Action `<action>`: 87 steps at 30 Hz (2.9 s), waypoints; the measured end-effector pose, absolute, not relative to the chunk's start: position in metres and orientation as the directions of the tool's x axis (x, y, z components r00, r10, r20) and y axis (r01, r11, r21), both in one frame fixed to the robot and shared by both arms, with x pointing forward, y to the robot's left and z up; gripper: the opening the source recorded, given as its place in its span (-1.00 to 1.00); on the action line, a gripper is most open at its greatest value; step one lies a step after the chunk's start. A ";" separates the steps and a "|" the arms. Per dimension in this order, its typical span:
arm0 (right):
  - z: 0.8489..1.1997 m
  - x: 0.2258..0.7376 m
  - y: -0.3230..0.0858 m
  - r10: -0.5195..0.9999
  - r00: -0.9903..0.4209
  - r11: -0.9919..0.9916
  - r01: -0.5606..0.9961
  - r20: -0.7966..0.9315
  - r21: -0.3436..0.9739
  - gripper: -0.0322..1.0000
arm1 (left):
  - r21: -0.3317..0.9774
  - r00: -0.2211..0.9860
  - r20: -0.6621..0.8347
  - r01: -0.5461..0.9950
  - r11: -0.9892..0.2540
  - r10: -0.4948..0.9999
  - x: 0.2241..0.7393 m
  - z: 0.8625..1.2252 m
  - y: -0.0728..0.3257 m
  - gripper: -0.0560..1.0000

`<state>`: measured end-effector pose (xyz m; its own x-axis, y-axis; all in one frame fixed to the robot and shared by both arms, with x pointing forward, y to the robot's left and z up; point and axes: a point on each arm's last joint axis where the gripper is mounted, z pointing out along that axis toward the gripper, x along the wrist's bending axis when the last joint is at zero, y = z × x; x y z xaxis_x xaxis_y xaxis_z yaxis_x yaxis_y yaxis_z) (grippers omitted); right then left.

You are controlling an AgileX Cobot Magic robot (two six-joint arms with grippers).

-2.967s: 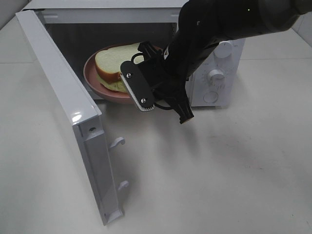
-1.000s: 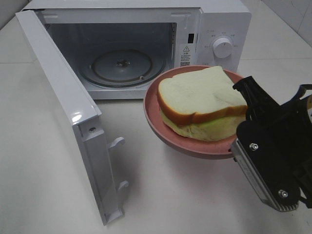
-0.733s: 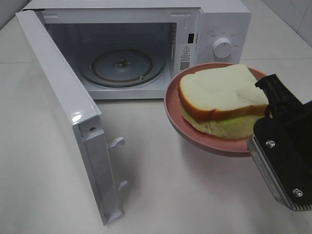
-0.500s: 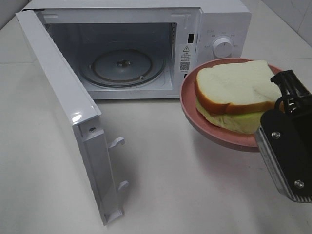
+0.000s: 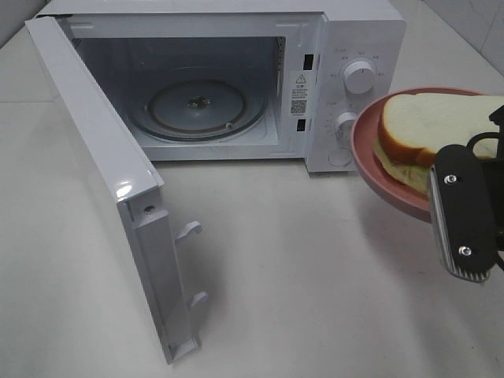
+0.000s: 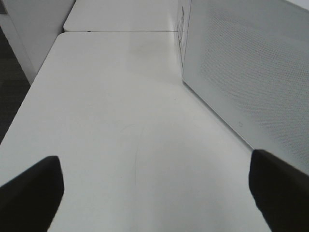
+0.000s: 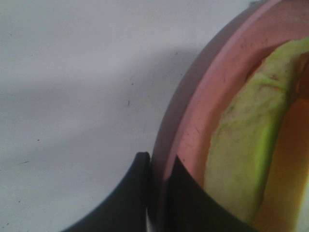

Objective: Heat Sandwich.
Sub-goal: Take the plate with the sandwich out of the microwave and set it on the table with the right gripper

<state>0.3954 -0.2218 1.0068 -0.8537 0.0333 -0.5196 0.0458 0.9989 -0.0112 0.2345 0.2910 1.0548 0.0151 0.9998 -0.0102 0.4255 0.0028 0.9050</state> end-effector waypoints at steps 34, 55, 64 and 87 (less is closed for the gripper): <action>1.008 0.392 -0.250 0.636 -0.520 0.669 0.740 -0.570 0.070 -0.82 | 0.905 0.015 -0.010 0.425 0.003 1.000 0.235 1.055 0.291 0.95; 0.989 0.437 -0.223 0.748 -0.331 0.487 0.862 -0.576 0.138 -0.82 | 0.905 0.015 -0.010 0.425 0.003 1.000 0.235 1.055 0.291 0.95; 0.973 0.458 -0.235 0.790 -0.261 0.411 0.897 -0.555 0.163 -0.82 | 0.905 0.015 -0.010 0.425 0.003 1.000 0.235 1.055 0.291 0.95; 0.919 0.496 -0.265 0.851 -0.116 0.249 0.948 -0.512 0.198 -0.82 | 0.905 0.015 -0.010 0.425 0.003 1.000 0.235 1.055 0.291 0.95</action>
<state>0.4964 -0.2649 0.9185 -0.1163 0.8511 -0.5119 0.9481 0.2487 0.1982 0.2345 0.2910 1.0548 0.0151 0.9998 -0.0102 0.4255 0.0028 0.9050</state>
